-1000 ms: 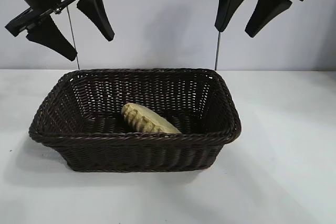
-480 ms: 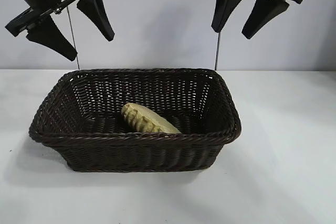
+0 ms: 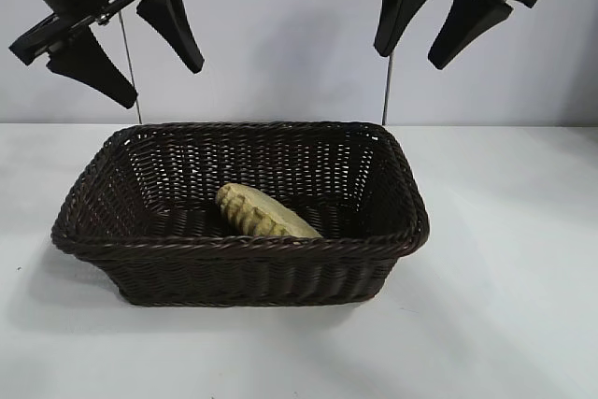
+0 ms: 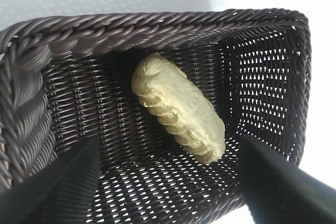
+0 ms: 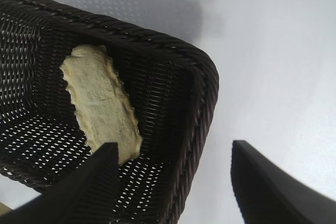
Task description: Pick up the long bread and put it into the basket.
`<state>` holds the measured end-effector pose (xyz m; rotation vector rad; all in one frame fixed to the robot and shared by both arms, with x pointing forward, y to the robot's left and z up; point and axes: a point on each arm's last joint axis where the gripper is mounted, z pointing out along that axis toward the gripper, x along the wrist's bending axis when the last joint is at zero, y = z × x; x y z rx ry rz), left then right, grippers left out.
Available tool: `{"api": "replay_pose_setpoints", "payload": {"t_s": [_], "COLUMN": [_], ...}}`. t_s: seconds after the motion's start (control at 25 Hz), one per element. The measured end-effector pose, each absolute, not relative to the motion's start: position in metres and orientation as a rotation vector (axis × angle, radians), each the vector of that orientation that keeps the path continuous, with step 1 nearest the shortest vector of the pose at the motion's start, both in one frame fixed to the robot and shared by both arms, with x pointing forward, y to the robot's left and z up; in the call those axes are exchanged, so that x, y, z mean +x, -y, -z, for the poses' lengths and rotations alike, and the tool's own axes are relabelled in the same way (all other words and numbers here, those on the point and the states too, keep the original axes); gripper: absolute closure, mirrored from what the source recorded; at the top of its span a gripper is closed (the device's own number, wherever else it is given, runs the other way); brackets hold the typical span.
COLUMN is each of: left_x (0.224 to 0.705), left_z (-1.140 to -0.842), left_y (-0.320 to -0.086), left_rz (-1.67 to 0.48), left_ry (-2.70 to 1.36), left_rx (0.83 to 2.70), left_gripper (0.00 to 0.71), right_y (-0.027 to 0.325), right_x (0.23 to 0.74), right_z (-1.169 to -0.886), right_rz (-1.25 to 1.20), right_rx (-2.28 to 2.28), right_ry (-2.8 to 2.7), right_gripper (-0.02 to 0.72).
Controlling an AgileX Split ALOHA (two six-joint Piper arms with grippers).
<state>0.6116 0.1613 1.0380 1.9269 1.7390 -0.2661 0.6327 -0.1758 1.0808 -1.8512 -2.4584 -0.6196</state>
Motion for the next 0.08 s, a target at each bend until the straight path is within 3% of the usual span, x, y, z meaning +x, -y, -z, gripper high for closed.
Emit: {"api": "replay_pose_setpoints", "payload": {"t_s": [0.08], "left_x": [0.6116], "left_z": [-1.0380], "left_y": [-0.1613], "left_rz": [0.266], "left_ry": [-1.739], "left_rx": [1.927], "left_gripper": [0.178], "right_y": [0.1758], "right_x": [0.6327], "right_z": [-1.0808], "right_rz": [0.620], "right_rx": [-1.851], "right_ry": [2.458], "right_gripper": [0.250]}}
